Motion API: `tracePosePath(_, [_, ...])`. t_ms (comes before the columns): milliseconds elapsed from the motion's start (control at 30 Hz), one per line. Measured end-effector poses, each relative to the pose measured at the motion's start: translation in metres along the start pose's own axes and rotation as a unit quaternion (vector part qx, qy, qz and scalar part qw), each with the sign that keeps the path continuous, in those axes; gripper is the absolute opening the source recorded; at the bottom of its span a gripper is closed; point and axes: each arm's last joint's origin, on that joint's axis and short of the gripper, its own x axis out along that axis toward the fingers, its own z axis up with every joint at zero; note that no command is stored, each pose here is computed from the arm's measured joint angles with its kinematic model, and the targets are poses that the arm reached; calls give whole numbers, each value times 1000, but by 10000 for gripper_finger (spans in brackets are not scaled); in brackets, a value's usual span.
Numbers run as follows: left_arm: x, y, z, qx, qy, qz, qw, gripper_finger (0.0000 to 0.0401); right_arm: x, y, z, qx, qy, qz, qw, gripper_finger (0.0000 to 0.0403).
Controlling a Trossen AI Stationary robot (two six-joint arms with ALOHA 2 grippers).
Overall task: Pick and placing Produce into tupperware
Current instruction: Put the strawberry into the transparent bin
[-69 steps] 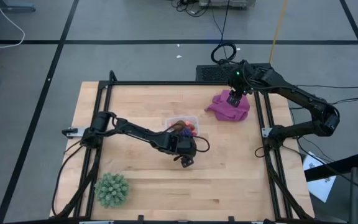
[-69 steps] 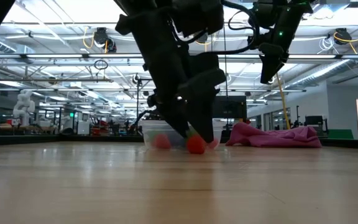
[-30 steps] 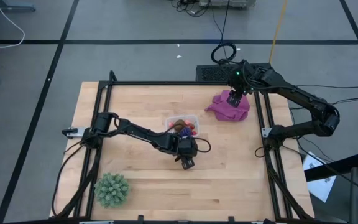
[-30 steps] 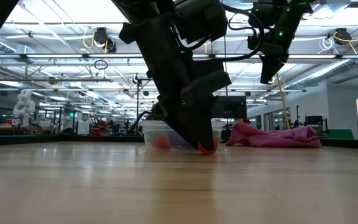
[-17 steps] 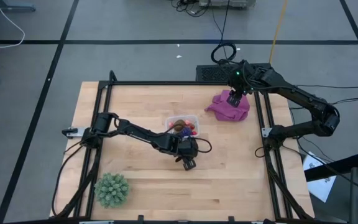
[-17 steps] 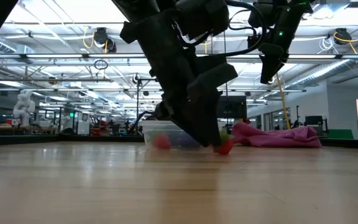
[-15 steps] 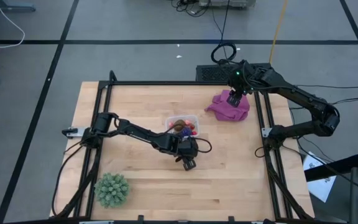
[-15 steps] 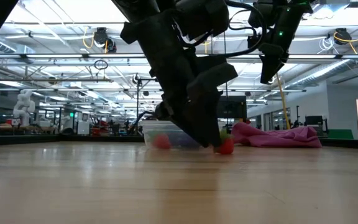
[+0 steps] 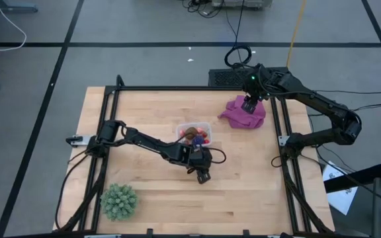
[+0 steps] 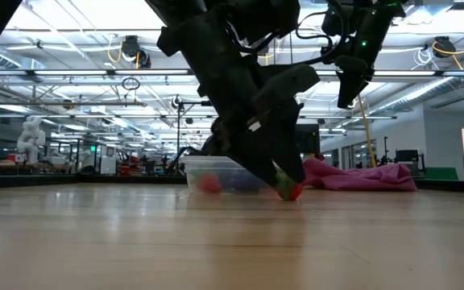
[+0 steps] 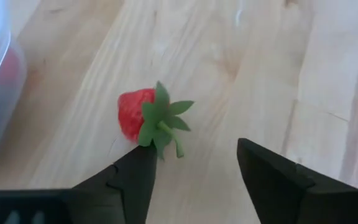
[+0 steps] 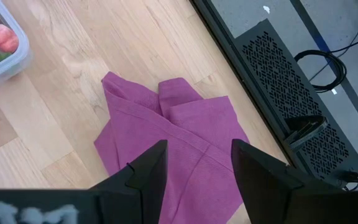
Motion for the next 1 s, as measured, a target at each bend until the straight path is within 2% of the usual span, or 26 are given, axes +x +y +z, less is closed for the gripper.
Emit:
tracePosePath(233, [0, 0, 1, 2, -5, 5, 1000, 254, 0, 0, 0, 0, 0, 0, 1000, 169])
tracePosePath(567, [0, 0, 0, 15, -1, 3, 1000, 258, 0, 0, 0, 0, 1, 0, 1000, 169])
tracePosePath(1000, [-19, -12, 22, 105, -14, 28, 994, 257, 0, 0, 0, 0, 0, 0, 1000, 169])
